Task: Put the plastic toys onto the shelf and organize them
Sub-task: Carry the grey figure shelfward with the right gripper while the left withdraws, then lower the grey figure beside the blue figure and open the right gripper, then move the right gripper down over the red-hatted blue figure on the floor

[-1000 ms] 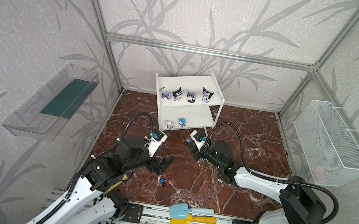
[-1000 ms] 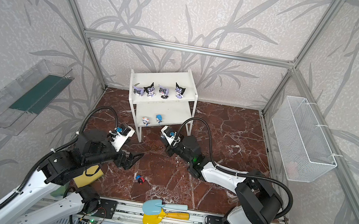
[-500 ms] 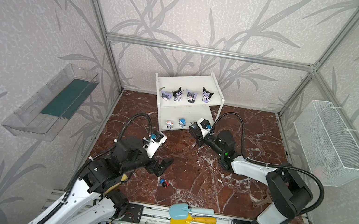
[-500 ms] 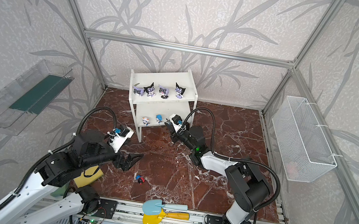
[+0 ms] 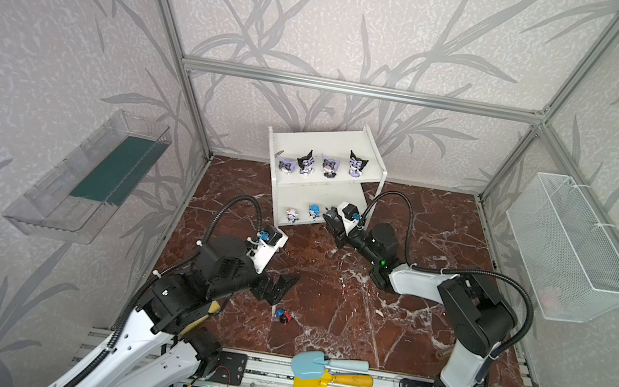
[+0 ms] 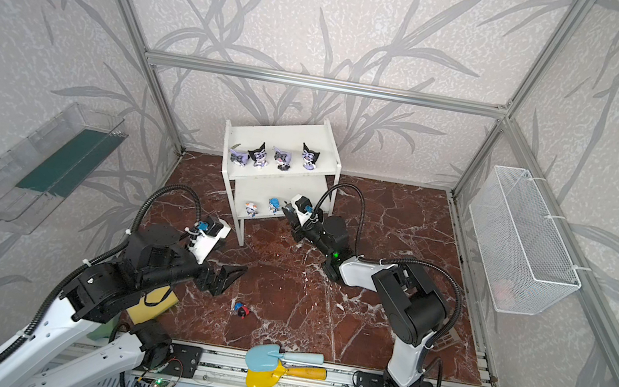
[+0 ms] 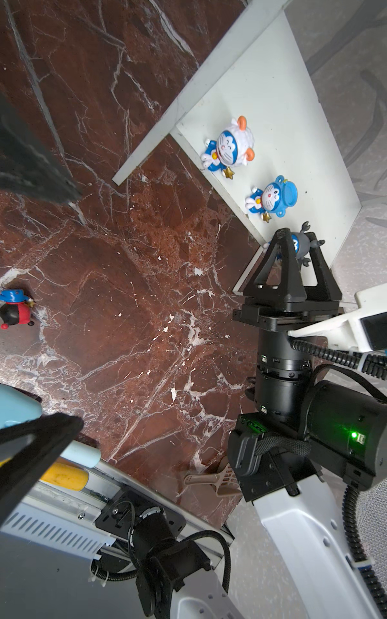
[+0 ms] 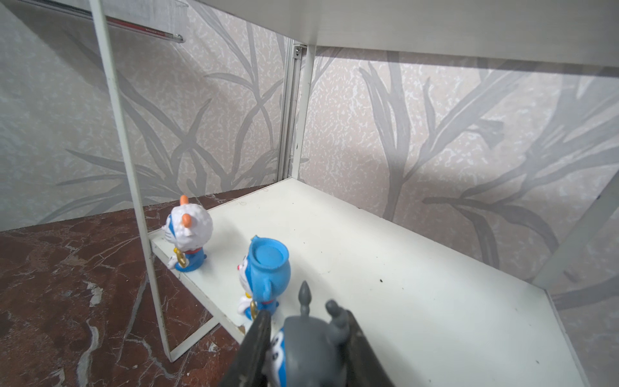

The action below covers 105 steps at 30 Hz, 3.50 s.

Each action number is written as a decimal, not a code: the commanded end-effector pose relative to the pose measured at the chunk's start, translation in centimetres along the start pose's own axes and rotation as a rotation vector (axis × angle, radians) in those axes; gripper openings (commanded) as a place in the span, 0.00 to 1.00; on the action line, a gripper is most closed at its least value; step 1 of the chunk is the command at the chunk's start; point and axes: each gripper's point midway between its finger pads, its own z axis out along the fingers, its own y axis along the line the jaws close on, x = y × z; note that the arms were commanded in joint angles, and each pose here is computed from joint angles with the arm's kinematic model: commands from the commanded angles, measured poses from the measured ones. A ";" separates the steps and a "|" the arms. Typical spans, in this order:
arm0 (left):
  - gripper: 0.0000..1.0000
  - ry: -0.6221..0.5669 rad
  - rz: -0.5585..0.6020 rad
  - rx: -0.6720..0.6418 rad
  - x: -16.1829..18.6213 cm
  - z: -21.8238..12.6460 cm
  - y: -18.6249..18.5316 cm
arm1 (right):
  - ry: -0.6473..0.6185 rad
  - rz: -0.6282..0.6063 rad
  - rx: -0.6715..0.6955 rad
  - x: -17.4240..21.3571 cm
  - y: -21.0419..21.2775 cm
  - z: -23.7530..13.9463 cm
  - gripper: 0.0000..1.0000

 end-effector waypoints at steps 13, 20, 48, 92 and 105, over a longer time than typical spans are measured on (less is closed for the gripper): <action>0.99 -0.008 0.013 0.025 0.0 0.3 -0.4 | -0.109 -0.048 0.082 -1.0 -1.7 1.0 0.29; 0.99 -0.009 0.013 0.028 0.0 0.4 -0.4 | -0.123 -0.044 0.110 -0.4 -2.3 1.3 0.30; 0.99 -0.013 0.012 0.031 -0.1 0.3 -0.5 | -0.131 -0.035 0.125 0.8 -2.6 1.1 0.47; 0.99 0.131 -0.461 -0.250 5.5 1.1 4.0 | 0.294 -0.086 -0.511 4.1 23.7 -14.7 0.67; 0.99 0.079 -0.540 -0.460 7.6 -0.2 7.4 | 0.394 -0.088 -0.487 10.3 28.9 -12.5 0.63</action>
